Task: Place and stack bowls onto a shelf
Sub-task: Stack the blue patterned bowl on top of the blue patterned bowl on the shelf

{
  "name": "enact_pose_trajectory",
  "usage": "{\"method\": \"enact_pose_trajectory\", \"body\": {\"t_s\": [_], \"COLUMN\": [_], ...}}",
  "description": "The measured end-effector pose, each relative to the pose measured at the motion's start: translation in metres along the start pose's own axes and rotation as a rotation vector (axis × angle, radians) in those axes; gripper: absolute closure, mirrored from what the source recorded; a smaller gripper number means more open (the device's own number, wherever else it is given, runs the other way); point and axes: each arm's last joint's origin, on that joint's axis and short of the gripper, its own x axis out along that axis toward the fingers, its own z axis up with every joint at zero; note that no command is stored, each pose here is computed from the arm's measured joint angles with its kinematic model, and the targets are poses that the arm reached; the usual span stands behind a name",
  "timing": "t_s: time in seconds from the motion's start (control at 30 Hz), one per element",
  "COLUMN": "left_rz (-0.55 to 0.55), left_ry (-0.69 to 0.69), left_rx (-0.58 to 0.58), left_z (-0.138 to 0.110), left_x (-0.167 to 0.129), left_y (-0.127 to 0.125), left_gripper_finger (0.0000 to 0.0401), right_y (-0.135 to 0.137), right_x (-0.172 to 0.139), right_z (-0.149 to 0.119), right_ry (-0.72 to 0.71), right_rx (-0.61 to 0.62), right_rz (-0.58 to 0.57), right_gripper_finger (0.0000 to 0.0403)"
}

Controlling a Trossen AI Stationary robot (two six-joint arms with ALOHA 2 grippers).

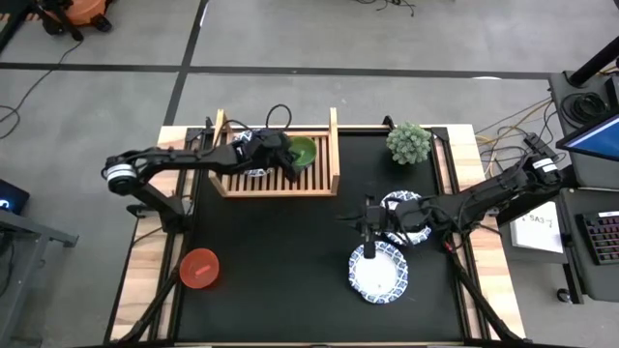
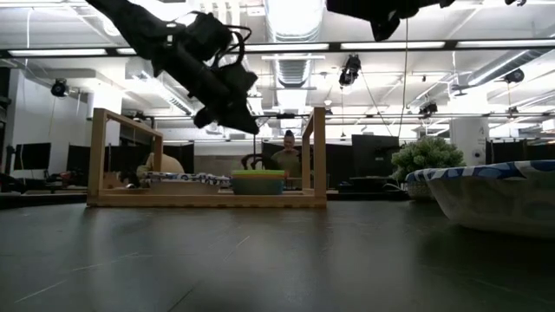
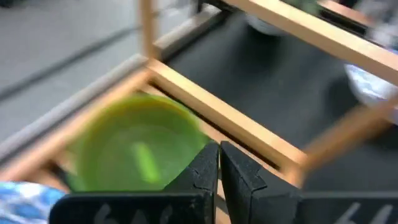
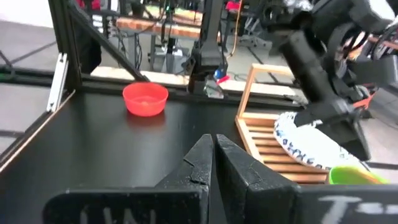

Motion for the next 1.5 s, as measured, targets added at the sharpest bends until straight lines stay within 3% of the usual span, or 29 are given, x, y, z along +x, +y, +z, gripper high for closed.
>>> {"method": "enact_pose_trajectory", "body": {"t_s": [0.2, 0.47, 0.63, 0.9, 1.03, 1.27, 1.4, 1.5], "left_rz": [-0.152, -0.205, -0.198, -0.088, -0.109, -0.221, -0.259, -0.273], "left_ry": [0.144, 0.444, 0.604, 0.807, 0.789, 0.605, 0.495, 0.445], "left_rx": [-0.031, 0.020, 0.027, -0.041, -0.019, 0.095, 0.125, 0.144], "left_z": [-0.016, -0.038, -0.051, -0.070, -0.073, -0.067, -0.060, -0.057], "left_x": [-0.008, -0.040, -0.066, -0.108, -0.117, -0.114, -0.111, -0.110], "left_y": [-0.029, -0.083, -0.113, -0.142, -0.153, -0.168, -0.174, -0.176], "left_gripper_finger": [0.0401, 0.0401, 0.0401, 0.0401, 0.0401, 0.0401, 0.0401, 0.0401], "right_y": [0.000, 0.000, -0.003, -0.014, -0.016, -0.019, -0.021, -0.020], "right_x": [0.000, -0.001, -0.004, -0.012, -0.016, -0.023, -0.030, -0.034], "right_z": [-0.009, -0.014, -0.012, -0.006, -0.003, 0.002, 0.008, 0.012], "right_ry": [0.087, 0.143, 0.144, 0.138, 0.123, 0.118, 0.214, 0.337], "right_rx": [0.013, -0.013, -0.063, -0.068, -0.060, 0.010, 0.084, 0.123], "right_rz": [0.002, -0.001, -0.018, -0.049, -0.054, -0.057, -0.054, 0.027], "right_gripper_finger": [0.0394, 0.0394, 0.0394, 0.0394, 0.0394, 0.0394, 0.0394, 0.0394]}}
